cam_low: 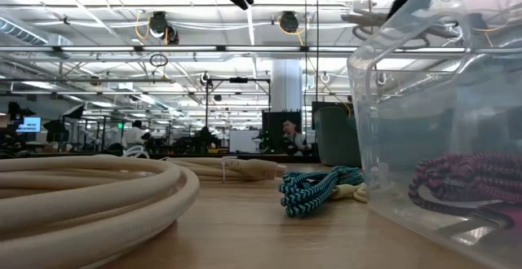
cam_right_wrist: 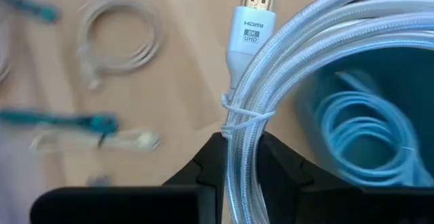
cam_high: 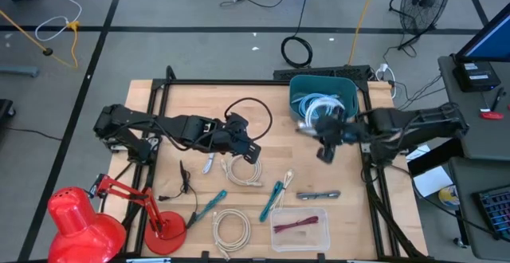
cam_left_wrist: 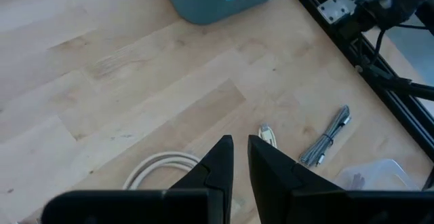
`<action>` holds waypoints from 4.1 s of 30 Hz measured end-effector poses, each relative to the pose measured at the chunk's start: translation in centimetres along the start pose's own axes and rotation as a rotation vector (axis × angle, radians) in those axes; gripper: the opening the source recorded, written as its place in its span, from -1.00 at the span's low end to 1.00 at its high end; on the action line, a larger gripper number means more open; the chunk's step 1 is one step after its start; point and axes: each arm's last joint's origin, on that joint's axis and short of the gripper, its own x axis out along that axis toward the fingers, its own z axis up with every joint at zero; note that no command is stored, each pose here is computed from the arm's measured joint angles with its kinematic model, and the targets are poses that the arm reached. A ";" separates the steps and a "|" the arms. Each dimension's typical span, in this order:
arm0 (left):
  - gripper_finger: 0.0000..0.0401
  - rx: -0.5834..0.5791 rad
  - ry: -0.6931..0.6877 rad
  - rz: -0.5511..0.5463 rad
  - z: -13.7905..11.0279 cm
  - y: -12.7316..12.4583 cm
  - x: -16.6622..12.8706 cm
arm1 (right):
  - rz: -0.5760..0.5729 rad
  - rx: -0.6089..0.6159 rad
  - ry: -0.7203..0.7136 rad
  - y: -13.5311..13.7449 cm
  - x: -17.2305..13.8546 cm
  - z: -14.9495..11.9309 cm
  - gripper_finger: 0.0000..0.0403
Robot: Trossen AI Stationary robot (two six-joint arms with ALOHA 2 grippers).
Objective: Pick & Place USB Port
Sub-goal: Put the white HDMI cable into the blue bin
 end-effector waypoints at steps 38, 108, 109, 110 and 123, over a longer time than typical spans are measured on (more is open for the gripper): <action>-0.77 0.434 0.197 -0.001 -2.6 0.1 -0.9 | -0.271 0.390 0.226 -14.8 16.7 4.9 -0.74; -0.77 0.461 0.222 0.030 -4.1 -0.1 -1.7 | -0.012 -0.048 0.376 -14.1 17.4 2.6 -0.74; -0.77 0.461 0.222 0.029 -4.1 -0.1 -1.7 | -0.011 -0.050 0.374 -14.1 17.4 2.6 -0.74; -0.77 0.461 0.222 0.030 -4.1 -0.1 -1.7 | -0.010 -0.052 0.374 -14.1 17.4 2.6 -0.74; -0.77 0.464 0.223 0.031 -4.1 -0.1 -1.7 | 0.035 -0.042 0.471 -13.7 19.2 -1.4 -0.74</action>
